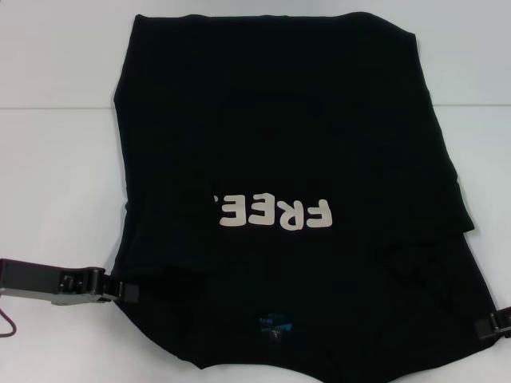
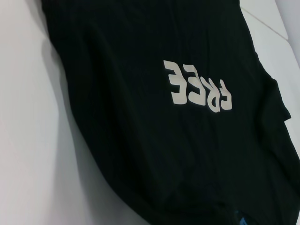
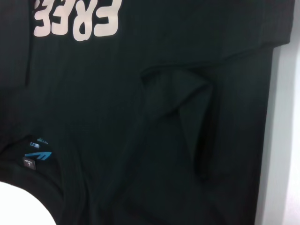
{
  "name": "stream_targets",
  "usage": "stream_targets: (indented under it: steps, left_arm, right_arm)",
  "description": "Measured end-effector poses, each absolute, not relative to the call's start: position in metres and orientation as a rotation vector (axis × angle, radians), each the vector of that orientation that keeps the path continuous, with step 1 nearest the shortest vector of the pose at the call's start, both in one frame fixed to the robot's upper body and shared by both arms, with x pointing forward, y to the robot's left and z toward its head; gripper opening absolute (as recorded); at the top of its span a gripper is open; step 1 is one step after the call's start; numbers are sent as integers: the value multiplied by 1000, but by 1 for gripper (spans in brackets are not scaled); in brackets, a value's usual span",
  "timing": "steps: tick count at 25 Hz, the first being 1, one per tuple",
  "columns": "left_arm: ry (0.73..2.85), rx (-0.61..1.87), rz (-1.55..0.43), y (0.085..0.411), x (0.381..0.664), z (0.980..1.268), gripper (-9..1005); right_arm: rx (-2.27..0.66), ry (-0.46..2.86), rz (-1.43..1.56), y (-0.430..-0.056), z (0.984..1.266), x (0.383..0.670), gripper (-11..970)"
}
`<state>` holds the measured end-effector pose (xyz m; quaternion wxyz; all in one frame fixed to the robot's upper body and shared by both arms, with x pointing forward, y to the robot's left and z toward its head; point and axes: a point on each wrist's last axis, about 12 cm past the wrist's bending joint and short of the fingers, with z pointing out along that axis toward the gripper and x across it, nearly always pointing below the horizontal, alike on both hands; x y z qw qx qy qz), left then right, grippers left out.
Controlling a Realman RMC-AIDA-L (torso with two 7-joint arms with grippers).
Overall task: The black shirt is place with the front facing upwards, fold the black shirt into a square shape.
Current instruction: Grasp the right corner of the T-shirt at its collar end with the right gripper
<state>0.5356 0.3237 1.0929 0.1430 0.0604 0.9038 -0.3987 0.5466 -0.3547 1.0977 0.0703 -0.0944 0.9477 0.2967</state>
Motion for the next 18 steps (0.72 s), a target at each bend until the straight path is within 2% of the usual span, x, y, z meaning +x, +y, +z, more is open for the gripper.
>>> stream_targets:
  steps: [18]
  left_arm:
    - [2606,176,-1150,323,536,1093,35]
  right_arm:
    - [-315,2847,918,-342,1095,548,718]
